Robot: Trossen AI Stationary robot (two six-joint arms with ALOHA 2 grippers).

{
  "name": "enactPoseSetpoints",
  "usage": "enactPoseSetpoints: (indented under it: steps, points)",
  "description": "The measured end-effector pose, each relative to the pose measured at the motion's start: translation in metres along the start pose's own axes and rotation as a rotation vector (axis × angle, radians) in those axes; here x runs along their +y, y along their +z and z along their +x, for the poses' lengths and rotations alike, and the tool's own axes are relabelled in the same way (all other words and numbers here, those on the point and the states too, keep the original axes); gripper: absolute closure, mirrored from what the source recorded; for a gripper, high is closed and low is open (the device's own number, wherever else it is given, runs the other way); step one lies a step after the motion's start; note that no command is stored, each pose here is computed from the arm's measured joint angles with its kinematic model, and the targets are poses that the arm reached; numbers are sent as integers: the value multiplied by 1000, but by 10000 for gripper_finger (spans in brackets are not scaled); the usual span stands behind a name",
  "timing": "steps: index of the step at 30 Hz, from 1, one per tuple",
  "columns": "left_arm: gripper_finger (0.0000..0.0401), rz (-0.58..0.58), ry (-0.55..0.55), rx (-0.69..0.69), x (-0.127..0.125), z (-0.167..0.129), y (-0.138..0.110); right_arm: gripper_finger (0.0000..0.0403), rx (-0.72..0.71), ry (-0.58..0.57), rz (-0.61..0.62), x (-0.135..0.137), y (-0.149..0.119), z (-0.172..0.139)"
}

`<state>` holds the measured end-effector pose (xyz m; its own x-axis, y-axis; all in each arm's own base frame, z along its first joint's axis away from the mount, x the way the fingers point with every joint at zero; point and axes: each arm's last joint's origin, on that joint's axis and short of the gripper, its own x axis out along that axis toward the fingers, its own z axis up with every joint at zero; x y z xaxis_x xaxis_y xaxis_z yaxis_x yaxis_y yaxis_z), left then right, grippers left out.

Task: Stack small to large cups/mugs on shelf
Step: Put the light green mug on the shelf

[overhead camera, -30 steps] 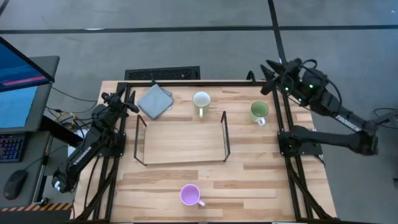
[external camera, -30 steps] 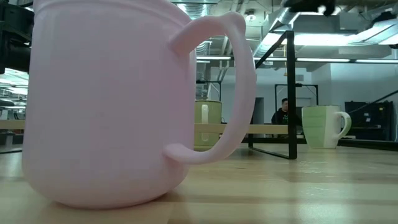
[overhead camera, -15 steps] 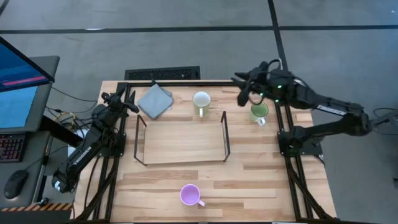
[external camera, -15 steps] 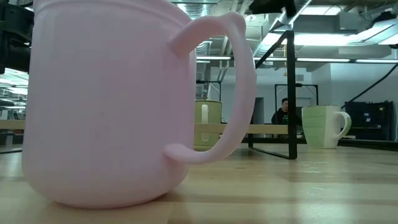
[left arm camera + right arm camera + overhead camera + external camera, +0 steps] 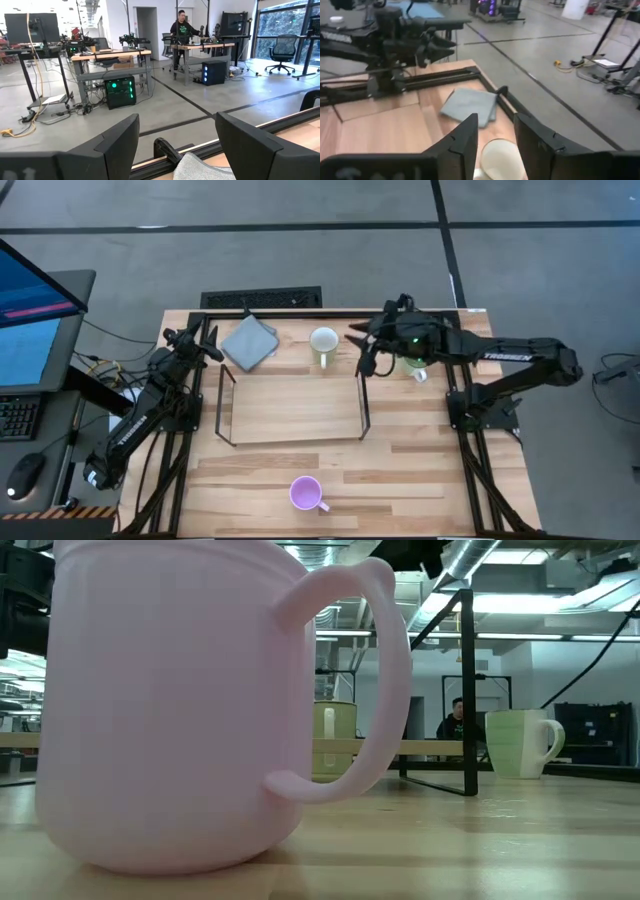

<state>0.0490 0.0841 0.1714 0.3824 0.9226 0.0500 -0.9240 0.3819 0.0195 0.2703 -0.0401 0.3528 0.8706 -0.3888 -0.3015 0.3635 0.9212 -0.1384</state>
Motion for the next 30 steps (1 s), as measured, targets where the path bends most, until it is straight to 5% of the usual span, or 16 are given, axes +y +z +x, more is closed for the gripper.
enactPoseSetpoints:
  steps: [11, 21, 30]
  points:
    - [147, 0, 0, 1, 0, 0, 0, 156, 77, 58, -45, 26, -15, 24]
    - [147, 0, 0, 1, 0, 0, 0, 148, 121, 146, -97, 64, -32, 44]
    - [147, 1, 0, 1, 0, 0, 0, 148, 1, 181, -38, 92, -36, 68]
